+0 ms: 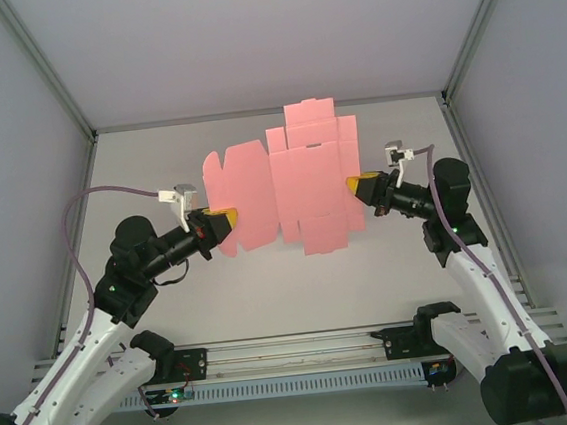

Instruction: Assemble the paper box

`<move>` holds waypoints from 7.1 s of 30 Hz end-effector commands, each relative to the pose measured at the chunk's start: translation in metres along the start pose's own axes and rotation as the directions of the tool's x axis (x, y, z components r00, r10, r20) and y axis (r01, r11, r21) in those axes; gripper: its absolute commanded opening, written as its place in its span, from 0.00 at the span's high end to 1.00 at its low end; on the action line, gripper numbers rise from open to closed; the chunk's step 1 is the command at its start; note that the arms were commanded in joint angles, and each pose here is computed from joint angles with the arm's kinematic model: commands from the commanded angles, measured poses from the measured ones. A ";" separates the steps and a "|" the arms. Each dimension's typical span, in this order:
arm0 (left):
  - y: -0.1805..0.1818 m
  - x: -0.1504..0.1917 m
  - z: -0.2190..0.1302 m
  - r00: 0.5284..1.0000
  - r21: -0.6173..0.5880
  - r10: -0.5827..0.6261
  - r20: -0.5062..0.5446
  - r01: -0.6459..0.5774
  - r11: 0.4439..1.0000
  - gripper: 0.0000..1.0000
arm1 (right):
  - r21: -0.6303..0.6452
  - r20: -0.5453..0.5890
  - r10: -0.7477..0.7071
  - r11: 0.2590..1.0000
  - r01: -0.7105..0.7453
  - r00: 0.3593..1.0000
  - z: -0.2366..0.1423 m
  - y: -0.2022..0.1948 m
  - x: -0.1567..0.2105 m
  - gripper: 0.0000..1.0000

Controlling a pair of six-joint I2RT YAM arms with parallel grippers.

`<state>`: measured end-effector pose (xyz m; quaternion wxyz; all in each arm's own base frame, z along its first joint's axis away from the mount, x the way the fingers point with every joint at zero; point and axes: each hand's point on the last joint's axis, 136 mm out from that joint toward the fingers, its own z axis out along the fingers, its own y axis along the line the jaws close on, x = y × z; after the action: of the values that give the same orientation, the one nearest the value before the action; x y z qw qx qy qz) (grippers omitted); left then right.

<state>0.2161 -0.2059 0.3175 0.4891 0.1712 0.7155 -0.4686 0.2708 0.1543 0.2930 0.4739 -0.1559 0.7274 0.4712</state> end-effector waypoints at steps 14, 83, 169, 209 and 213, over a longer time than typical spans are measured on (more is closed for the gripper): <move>0.043 0.038 0.024 0.974 -0.103 -0.222 -0.047 0.216 0.971 1.00 | 0.723 -0.370 -0.552 0.335 0.604 0.748 0.018 -0.034 -0.032 1.00; 0.042 -0.017 0.051 0.936 -0.104 0.179 -0.302 -0.219 0.970 0.13 | -0.427 -0.598 -0.782 0.495 0.757 0.174 0.115 -0.023 0.047 1.00; 0.107 0.041 0.116 0.729 -0.255 0.128 -0.672 -0.390 0.885 0.95 | -0.343 -0.636 -0.686 0.662 0.667 0.353 0.131 -0.023 0.062 1.00; 0.133 0.052 0.052 0.584 -0.053 0.477 -0.657 -0.667 0.743 0.00 | -0.618 -0.498 -0.827 0.549 0.563 0.259 0.088 0.003 0.088 1.00; 0.158 0.034 0.044 0.693 -0.236 0.389 -0.607 -0.625 0.744 0.00 | -0.676 -0.463 -0.849 0.524 0.519 0.254 0.079 0.013 0.096 1.00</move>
<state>0.3051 -0.1871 0.1906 0.3661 0.4512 0.8085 -0.0932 0.2770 0.2459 0.1968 0.2341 -0.7220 0.6227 0.1901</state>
